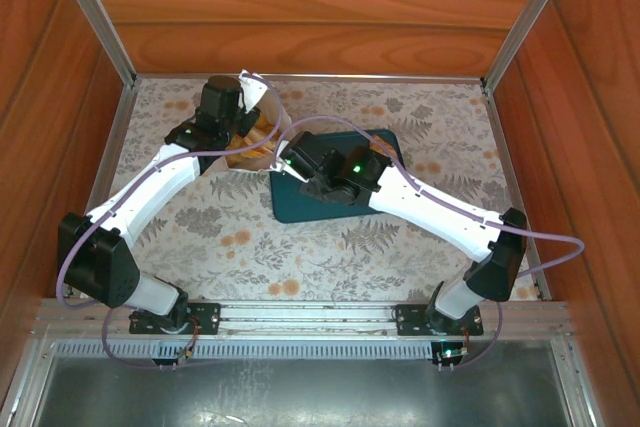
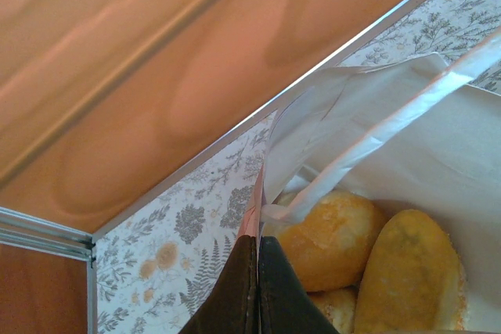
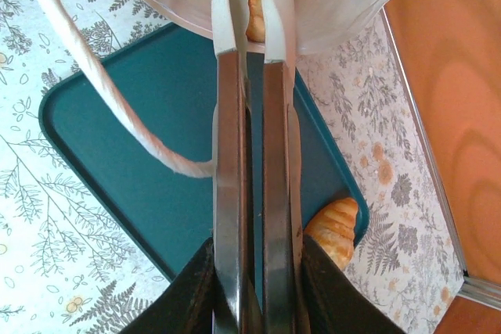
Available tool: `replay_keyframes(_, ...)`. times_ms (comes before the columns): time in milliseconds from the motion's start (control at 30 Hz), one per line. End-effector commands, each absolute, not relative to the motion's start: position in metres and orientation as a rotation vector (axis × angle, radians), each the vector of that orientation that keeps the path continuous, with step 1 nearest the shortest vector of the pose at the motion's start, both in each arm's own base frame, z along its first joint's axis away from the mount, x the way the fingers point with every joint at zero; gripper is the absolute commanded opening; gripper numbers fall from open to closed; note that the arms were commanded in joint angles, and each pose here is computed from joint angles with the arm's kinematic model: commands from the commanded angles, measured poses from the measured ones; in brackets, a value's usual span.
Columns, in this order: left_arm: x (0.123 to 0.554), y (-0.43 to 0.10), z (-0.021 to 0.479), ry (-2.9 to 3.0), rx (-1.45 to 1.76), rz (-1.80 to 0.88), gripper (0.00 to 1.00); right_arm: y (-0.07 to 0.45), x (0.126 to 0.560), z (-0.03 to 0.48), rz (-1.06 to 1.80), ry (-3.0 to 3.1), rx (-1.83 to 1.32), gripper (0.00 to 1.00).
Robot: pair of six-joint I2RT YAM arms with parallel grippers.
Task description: Take the fake bread out of the paper bag
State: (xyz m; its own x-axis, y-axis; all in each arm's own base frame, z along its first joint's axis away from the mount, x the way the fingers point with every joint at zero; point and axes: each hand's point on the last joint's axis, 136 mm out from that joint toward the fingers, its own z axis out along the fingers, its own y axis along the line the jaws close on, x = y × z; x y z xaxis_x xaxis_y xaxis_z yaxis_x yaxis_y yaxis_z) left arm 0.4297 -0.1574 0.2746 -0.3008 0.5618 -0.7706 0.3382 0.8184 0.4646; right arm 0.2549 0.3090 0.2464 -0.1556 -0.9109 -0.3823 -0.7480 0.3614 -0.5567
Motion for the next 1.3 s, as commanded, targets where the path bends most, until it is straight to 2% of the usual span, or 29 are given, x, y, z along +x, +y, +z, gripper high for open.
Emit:
replay_keyframes(0, 0.432, -0.158, 0.295, 1.873, 0.653, 0.258, 0.0, 0.316, 0.265, 0.255, -0.358, 1.905, -1.39, 0.2)
replay_keyframes(500, 0.427, -0.164, 0.298, 1.863, 0.671, 0.25, 0.0, 0.344, 0.28, 0.279, -0.38, 1.749, -1.438, 0.2)
replay_keyframes(633, 0.428, -0.164, 0.297, 1.866, 0.671, 0.259, 0.0, 0.352, 0.285, 0.269, -0.449, 1.723, -1.489, 0.19)
replay_keyframes(1267, 0.428, -0.158, 0.301, 1.859, 0.662, 0.298, 0.0, 0.324, 0.287, 0.318, -0.578, 1.595, -1.455, 0.2)
